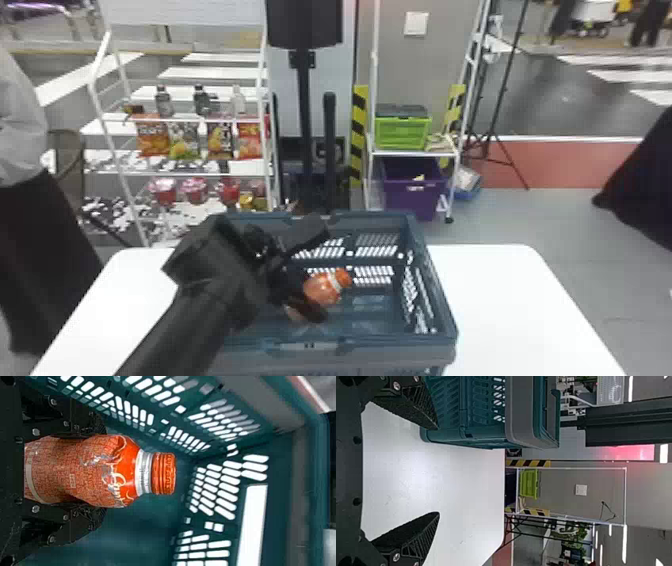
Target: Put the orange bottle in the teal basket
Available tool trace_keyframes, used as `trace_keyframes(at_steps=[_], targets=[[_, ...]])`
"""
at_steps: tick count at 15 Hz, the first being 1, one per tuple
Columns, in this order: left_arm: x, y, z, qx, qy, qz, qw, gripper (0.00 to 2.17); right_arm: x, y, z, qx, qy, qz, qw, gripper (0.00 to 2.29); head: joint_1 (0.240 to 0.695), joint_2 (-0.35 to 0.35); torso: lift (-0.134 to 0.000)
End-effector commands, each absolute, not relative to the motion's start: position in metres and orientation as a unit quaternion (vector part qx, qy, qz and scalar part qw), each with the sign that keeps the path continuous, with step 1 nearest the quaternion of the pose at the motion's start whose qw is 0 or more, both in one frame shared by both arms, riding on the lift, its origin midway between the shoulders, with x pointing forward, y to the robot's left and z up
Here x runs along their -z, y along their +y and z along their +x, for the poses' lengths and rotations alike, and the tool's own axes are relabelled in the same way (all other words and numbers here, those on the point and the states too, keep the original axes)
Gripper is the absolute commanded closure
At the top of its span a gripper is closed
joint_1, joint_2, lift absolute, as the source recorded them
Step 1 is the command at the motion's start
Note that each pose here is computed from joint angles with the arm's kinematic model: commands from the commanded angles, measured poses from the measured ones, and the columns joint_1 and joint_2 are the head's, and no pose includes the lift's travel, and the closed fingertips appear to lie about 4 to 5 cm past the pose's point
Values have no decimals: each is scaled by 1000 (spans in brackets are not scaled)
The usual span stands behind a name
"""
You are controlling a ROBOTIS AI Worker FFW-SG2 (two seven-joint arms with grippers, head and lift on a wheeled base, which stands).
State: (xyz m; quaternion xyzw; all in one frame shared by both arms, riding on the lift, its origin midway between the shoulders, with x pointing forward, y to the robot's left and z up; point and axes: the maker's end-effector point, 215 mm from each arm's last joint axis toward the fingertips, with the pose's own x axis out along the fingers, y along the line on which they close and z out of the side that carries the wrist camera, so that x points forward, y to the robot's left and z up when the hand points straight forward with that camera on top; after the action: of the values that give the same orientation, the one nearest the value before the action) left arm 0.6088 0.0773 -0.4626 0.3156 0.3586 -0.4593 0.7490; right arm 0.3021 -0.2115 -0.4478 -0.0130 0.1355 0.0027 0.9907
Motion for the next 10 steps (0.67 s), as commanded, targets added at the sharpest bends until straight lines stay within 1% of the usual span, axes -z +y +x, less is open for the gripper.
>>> trace_keyframes(at_steps=[1, 3, 4, 7, 9, 10], targets=[[482, 83, 603, 457, 380, 348, 725, 670, 448, -213, 302, -2, 135, -13, 991, 127, 499, 0, 0], [491, 88, 601, 454, 386, 365, 715, 670, 448, -213, 304, -2, 134, -14, 991, 127, 499, 0, 0], [493, 90, 599, 453, 389, 369, 712, 576, 449, -213, 304, -2, 135, -14, 991, 127, 499, 0, 0], [495, 90, 600, 450, 388, 373, 713, 515, 450, -212, 305, -3, 135, -14, 991, 127, 499, 0, 0], [495, 90, 603, 442, 381, 376, 720, 191, 450, -213, 304, -2, 135, -14, 991, 127, 499, 0, 0], [492, 90, 605, 436, 377, 376, 725, 110, 451, -214, 303, -2, 136, -15, 991, 127, 499, 0, 0]])
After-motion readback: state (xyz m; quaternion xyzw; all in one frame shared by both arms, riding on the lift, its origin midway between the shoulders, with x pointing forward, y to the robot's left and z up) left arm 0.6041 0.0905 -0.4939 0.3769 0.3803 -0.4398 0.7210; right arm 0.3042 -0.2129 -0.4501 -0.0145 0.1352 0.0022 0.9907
